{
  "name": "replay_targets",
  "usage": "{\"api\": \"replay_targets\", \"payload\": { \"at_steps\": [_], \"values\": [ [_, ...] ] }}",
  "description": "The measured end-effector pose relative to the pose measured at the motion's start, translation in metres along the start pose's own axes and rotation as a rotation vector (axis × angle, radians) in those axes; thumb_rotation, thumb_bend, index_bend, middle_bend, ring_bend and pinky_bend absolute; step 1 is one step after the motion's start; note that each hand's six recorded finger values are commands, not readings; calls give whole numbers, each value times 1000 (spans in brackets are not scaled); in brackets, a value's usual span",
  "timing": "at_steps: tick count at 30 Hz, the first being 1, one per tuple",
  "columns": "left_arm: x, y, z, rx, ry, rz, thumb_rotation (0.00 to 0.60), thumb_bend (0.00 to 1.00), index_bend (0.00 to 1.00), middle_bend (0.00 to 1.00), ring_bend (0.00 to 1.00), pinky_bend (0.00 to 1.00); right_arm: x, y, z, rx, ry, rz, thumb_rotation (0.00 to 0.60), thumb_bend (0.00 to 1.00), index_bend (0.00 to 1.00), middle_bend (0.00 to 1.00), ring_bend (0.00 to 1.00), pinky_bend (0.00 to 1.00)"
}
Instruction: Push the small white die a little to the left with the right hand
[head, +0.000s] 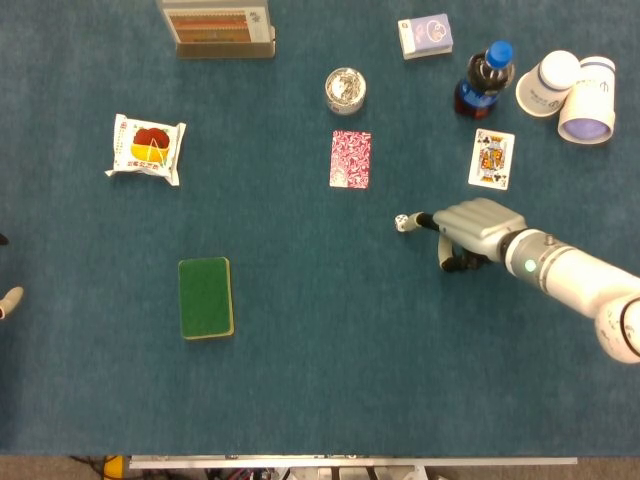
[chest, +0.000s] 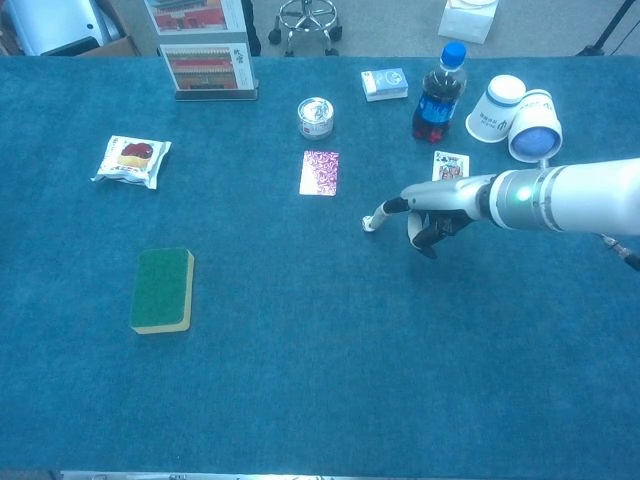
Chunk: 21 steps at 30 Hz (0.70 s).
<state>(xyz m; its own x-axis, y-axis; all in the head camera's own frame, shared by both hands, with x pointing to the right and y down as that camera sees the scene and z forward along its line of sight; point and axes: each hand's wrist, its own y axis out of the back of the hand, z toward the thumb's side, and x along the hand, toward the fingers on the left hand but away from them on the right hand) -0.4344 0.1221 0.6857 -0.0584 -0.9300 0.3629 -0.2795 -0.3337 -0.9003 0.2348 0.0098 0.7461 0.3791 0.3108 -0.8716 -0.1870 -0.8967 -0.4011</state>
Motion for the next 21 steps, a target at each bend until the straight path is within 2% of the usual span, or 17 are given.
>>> {"api": "replay_targets", "payload": {
  "at_steps": [21],
  "values": [
    [1, 0, 1, 0, -2, 1, 600, 166, 377, 376, 272, 457, 0, 18, -7, -29, 4, -100, 416, 1000, 147, 1000, 1000, 1000]
  ]
}}
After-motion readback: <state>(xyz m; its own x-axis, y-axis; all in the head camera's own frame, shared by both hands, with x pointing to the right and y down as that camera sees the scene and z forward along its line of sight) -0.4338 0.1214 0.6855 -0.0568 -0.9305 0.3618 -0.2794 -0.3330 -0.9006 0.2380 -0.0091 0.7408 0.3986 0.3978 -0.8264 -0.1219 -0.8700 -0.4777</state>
